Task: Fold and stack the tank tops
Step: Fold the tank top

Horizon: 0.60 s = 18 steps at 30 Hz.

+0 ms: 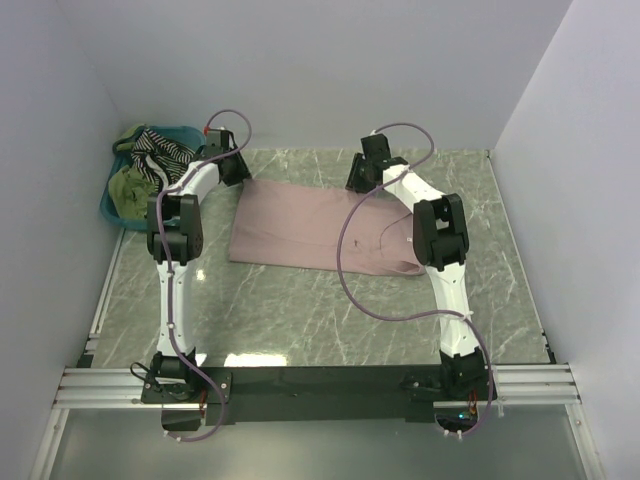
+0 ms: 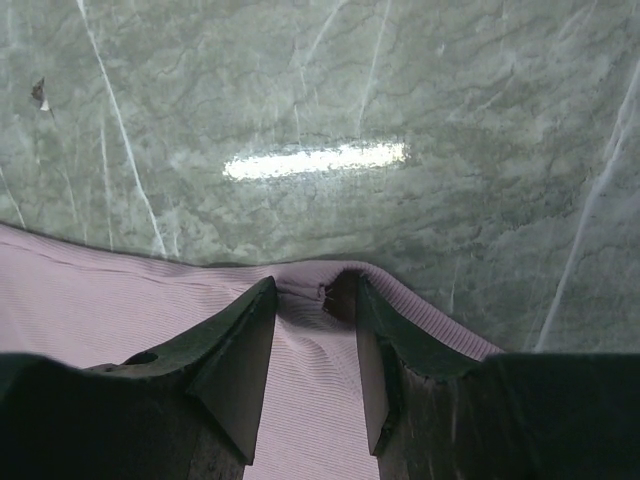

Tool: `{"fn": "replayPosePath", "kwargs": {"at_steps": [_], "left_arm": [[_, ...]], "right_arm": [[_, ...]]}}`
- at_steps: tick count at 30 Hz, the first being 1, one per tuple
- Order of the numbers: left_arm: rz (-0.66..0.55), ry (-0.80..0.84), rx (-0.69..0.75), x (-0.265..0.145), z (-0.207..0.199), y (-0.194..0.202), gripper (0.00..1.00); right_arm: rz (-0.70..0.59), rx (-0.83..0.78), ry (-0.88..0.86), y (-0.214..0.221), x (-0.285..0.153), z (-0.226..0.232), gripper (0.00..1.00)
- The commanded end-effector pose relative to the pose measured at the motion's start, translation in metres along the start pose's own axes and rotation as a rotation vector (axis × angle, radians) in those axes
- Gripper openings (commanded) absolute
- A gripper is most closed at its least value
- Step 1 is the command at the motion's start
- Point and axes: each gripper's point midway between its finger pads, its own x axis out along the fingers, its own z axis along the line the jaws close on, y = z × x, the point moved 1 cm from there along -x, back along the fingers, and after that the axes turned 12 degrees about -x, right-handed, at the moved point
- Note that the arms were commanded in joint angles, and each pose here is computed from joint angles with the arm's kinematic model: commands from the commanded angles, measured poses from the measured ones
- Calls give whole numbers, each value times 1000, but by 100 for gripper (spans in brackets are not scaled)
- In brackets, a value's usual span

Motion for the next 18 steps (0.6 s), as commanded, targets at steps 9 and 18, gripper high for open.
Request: {"fn": "replayPosePath", "kwargs": {"at_steps": [9,18], "left_arm": [[-24,12,1,3,-9,-9,32],[-8,12,4,9,-7,-4,27]], "right_arm": [[-49,16,-2,-23,-5,2,42],[-51,17,-8,-24,-4,2,41]]}}
